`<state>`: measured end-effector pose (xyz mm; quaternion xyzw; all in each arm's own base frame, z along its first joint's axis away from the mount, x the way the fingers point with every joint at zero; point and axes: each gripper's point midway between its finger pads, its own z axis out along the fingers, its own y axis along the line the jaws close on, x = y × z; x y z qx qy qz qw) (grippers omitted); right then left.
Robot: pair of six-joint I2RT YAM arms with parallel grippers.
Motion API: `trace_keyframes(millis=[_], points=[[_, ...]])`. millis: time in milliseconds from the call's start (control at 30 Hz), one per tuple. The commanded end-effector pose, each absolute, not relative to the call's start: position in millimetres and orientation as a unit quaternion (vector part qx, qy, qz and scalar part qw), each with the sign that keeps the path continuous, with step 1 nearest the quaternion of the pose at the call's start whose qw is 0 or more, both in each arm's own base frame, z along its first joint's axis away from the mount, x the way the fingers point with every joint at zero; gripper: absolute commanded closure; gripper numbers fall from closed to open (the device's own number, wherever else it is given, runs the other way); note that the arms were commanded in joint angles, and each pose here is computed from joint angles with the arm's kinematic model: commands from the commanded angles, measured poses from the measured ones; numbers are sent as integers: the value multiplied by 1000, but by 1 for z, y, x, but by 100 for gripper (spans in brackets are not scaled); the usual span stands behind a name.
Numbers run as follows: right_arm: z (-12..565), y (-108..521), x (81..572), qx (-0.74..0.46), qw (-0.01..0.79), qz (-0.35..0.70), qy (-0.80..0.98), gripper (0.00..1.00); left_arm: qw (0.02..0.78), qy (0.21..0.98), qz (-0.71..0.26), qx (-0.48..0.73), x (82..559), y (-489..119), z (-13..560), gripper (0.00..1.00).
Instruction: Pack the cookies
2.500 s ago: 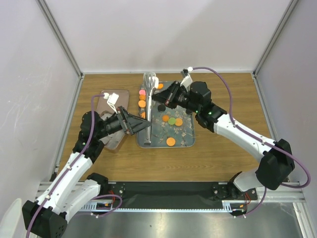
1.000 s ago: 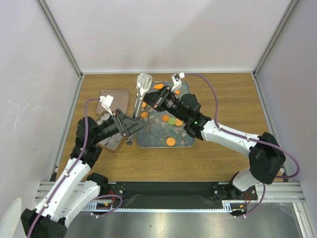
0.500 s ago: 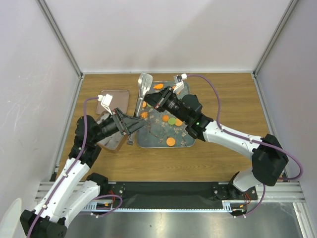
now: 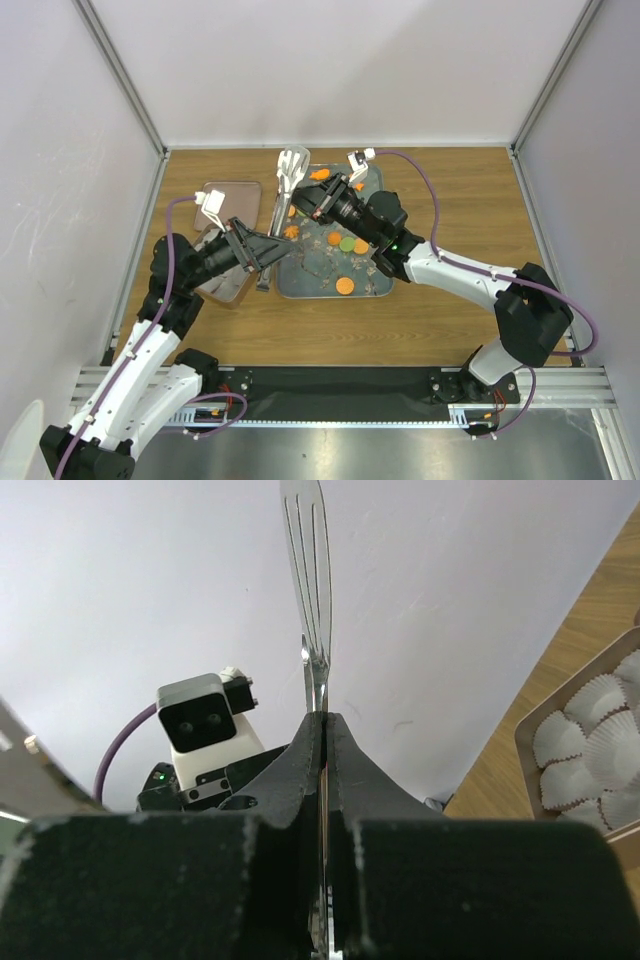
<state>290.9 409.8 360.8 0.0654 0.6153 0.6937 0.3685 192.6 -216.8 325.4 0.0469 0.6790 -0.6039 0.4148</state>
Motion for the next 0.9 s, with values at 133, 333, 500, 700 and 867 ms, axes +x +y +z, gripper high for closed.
trace_keyframes(millis=[133, 333, 500, 700, 867], points=[[380, 407, 287, 52, 380, 718, 580, 100, 442, 655, -610, 65, 189, -216, 347, 33], [378, 406, 285, 45, 385, 717, 579, 100, 456, 658, -595, 64, 193, -213, 348, 38], [374, 397, 287, 58, 402, 694, 595, 78, 471, 663, -578, 65, 196, -209, 352, 42], [367, 384, 291, 77, 421, 667, 611, 54, 485, 664, -565, 67, 197, -206, 357, 43], [348, 360, 293, 112, 438, 619, 642, 46, 500, 673, -540, 72, 196, -200, 361, 42]])
